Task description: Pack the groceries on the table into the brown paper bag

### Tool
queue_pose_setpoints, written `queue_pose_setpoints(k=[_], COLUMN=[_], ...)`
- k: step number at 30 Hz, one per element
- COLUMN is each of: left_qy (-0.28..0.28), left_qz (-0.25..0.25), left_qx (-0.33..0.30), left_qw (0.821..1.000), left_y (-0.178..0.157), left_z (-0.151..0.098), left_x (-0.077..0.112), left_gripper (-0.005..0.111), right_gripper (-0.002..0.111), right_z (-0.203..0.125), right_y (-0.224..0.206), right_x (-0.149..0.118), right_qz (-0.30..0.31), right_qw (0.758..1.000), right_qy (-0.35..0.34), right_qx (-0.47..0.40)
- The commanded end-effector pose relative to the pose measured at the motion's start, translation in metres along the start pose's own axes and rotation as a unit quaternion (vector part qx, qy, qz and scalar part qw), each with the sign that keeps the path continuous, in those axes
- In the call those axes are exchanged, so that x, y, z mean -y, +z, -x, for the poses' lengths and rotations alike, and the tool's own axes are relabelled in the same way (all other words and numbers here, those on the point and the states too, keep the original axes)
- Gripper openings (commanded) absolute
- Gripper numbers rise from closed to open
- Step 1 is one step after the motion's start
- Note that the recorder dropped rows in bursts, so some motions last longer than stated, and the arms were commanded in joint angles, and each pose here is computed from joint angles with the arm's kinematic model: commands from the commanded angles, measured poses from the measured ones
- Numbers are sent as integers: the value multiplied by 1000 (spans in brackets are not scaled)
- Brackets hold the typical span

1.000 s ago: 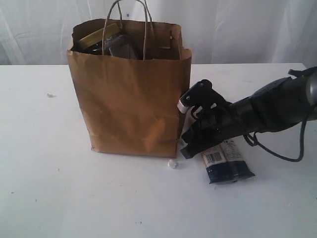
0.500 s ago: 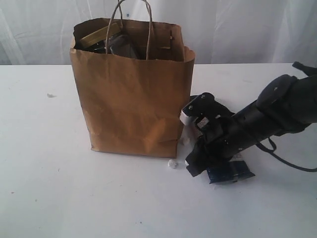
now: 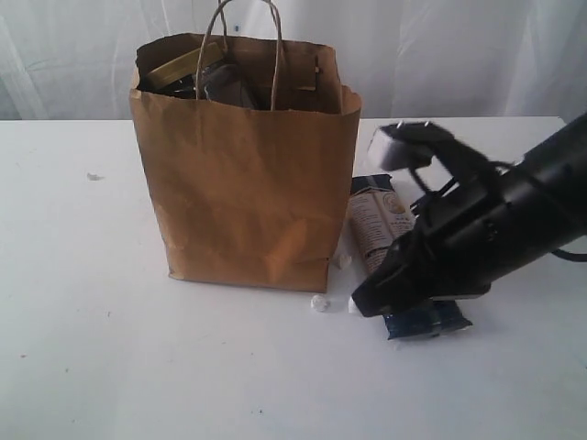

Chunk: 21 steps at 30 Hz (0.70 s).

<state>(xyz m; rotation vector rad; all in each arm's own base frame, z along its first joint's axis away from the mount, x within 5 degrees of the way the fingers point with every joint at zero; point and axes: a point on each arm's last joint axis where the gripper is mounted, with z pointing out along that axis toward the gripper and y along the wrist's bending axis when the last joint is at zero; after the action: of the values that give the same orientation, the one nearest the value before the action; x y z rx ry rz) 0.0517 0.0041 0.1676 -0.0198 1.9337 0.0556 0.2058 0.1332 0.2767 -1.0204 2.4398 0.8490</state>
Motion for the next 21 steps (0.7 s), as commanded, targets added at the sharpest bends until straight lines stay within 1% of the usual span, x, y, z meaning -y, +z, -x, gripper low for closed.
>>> queue_pose_setpoints(k=[1, 3, 5, 8, 12, 14, 17, 21], left_qy=[1, 1, 1, 1, 1, 1, 1, 1], left_qz=[-7, -7, -7, -7, -7, -7, -7, -7], left_qx=[2, 2, 2, 2, 2, 2, 2, 2], left_qw=[1000, 1000, 1000, 1000, 1000, 1000, 1000, 1000], left_y=[0, 0, 0, 0, 0, 0, 0, 0], left_z=[-1, -1, -1, -1, -1, -1, -1, -1], left_x=[1, 1, 1, 1, 1, 1, 1, 1], left_gripper=[0, 0, 0, 0, 0, 0, 0, 0], right_gripper=[0, 0, 0, 0, 0, 0, 0, 0], right_z=[14, 27, 41, 65, 96, 111, 126, 137], right_y=[-60, -85, -107, -123, -114, -101, -84, -67], right_x=[-51, -64, -72, -68, -46, -30, -9, 7], right_qz=[28, 20, -3, -40, -59, -71, -92, -91], right_qw=[988, 971, 954, 935, 930, 932, 932, 939], right_qy=[-31, -33, -41, -40, -22, -19, -19, -7], right_qx=[150, 236, 298, 351, 361, 355, 349, 331])
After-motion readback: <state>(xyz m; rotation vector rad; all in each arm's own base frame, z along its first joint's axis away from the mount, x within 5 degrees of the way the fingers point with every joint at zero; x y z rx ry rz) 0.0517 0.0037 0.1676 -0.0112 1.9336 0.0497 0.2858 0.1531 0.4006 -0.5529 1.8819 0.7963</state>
